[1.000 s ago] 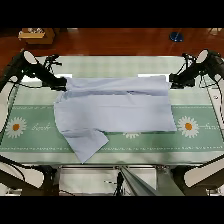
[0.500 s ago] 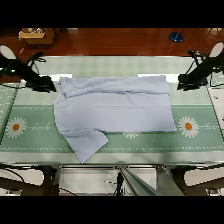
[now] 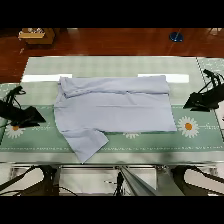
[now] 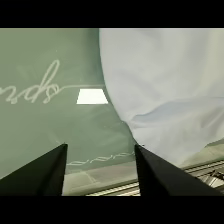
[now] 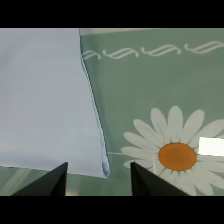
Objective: Fold the shirts.
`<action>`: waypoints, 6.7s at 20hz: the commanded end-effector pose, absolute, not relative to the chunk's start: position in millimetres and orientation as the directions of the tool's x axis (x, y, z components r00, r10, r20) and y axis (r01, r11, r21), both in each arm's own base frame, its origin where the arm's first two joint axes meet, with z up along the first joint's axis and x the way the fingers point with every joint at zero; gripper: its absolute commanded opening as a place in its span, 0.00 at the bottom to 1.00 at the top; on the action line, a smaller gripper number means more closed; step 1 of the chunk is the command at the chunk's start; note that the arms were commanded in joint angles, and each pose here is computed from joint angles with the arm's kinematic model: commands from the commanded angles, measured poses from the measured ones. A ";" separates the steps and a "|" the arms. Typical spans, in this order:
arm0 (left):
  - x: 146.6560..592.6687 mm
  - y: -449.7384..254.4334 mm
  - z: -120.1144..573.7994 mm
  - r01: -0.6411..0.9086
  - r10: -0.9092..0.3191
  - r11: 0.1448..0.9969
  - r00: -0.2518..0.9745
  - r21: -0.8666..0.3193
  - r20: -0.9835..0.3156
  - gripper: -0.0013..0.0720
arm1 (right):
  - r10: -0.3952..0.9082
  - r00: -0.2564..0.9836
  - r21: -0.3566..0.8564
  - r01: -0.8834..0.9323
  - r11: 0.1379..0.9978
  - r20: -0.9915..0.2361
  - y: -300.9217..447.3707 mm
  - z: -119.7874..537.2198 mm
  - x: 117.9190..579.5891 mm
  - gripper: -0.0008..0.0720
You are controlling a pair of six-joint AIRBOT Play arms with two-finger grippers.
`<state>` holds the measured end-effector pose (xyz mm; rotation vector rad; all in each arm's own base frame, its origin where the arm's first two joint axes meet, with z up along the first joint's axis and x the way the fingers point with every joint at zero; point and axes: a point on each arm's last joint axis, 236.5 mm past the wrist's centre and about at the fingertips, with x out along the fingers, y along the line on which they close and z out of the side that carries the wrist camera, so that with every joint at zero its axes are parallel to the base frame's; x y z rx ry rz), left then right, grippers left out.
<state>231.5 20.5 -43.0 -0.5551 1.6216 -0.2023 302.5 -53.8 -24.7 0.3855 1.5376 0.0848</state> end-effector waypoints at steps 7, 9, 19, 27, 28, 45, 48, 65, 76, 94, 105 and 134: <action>178.0 -33.6 -75.7 -0.269 -0.574 0.799 -0.077 -0.538 -0.815 0.84 | 0.414 0.159 0.442 0.267 0.856 -0.897 -31.5 -42.7 279.7 0.68; 177.2 -43.9 -83.7 -0.255 -0.574 0.802 -0.078 -0.540 -0.815 0.84 | 0.418 0.151 0.444 0.271 0.854 -0.896 -30.0 -45.4 276.8 0.68; 196.3 -88.1 -113.0 -0.218 -0.564 0.815 -0.085 -0.537 -0.822 0.81 | 0.429 0.138 0.450 0.270 0.851 -0.893 -27.0 -43.7 273.1 0.68; 188.2 -100.9 -123.9 -0.193 -0.563 0.823 -0.148 -0.535 -0.813 0.05 | 0.343 0.189 0.387 0.300 0.872 -0.920 -51.1 -32.0 265.0 0.68; 185.6 -101.1 -122.8 -0.191 -0.565 0.822 -0.158 -0.536 -0.810 0.05 | 0.352 0.183 0.394 0.337 0.855 -0.918 -55.5 -37.9 257.1 0.68; 186.1 -101.3 -120.9 -0.136 -0.566 0.824 -0.154 -0.550 -0.810 0.05 | 0.476 0.181 0.500 0.477 0.723 -0.860 16.8 -117.8 237.6 0.43; 192.7 -102.3 -107.7 -0.071 -0.573 0.819 -0.145 -0.570 -0.806 0.05 | 0.494 0.221 0.538 0.442 0.718 -0.841 22.4 -103.2 249.8 0.03; 401.8 -69.1 60.7 0.117 -0.537 0.813 0.529 -0.570 -0.658 0.05 | 0.262 0.751 0.502 0.106 0.858 -0.606 4.5 70.0 457.5 0.02; 495.8 -56.3 -26.3 0.053 -0.592 0.780 0.385 -0.623 -0.708 0.05 | 0.250 0.667 0.511 0.226 0.829 -0.701 -2.8 -40.9 541.7 0.02; 450.2 5.4 0.0 0.021 -0.589 0.797 0.250 -0.604 -0.768 0.45 | 0.277 0.501 0.485 0.351 0.801 -0.820 -81.3 -51.4 471.9 0.83; 447.6 -42.1 4.3 0.110 -0.611 0.791 0.192 -0.602 -0.768 0.44 | 0.462 0.422 0.593 0.263 0.761 -0.780 28.8 -101.2 492.4 0.11; 308.2 -478.0 -1.6 0.292 -0.858 0.438 -0.148 -0.850 -0.492 0.05 | 0.427 0.644 0.474 -0.112 0.873 -0.635 64.8 227.3 312.5 0.03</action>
